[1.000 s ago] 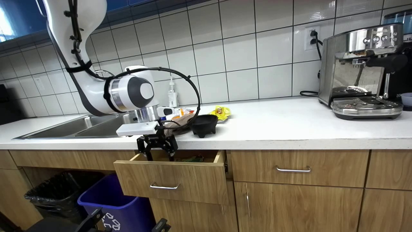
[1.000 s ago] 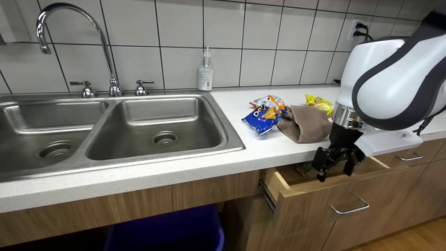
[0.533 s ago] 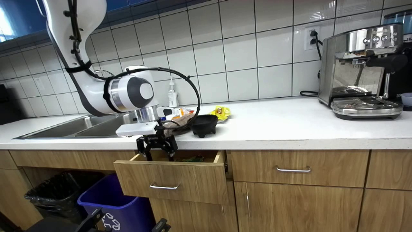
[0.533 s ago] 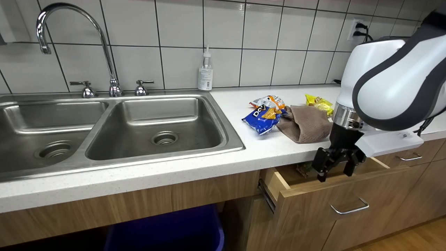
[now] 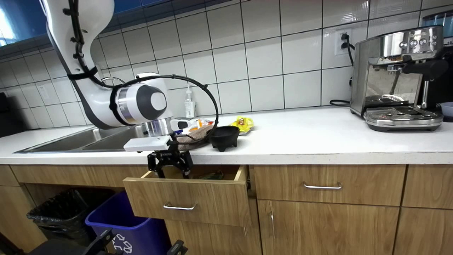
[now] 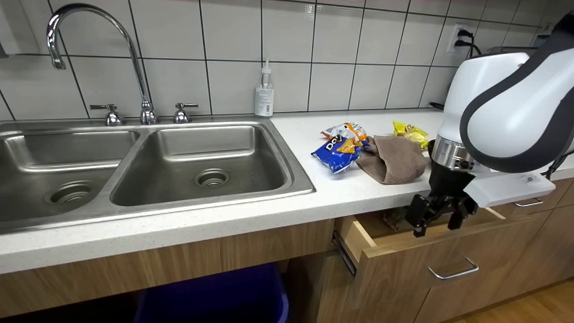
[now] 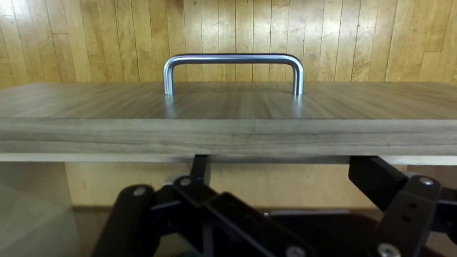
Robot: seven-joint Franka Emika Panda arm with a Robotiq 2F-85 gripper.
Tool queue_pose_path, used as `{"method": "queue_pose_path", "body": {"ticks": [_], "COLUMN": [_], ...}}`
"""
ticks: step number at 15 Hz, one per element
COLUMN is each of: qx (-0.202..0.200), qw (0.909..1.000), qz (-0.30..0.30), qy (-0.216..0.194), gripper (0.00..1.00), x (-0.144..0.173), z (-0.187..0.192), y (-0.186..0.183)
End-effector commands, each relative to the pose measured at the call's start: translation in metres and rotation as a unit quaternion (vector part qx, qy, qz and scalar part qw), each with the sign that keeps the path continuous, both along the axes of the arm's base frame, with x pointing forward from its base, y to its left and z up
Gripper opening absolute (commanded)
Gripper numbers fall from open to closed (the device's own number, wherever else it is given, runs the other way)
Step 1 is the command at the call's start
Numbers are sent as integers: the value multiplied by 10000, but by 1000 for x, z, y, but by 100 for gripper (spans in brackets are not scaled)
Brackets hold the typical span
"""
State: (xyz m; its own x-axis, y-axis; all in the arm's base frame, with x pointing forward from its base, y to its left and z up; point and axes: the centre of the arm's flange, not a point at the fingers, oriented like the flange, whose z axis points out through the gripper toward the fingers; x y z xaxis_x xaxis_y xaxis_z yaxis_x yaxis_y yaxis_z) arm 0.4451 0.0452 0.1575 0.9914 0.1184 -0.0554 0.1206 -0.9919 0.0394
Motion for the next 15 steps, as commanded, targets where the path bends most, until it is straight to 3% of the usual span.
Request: {"method": "queue_pose_path", "body": {"ticks": [1,15], "qx": [-39,-83], "qw": [9999,9991], "qz": [-95,-250], "qy": [135,332], "gripper": [100,100], "x": [-29,-76], "z": [5,3], "y": [1,4]}}
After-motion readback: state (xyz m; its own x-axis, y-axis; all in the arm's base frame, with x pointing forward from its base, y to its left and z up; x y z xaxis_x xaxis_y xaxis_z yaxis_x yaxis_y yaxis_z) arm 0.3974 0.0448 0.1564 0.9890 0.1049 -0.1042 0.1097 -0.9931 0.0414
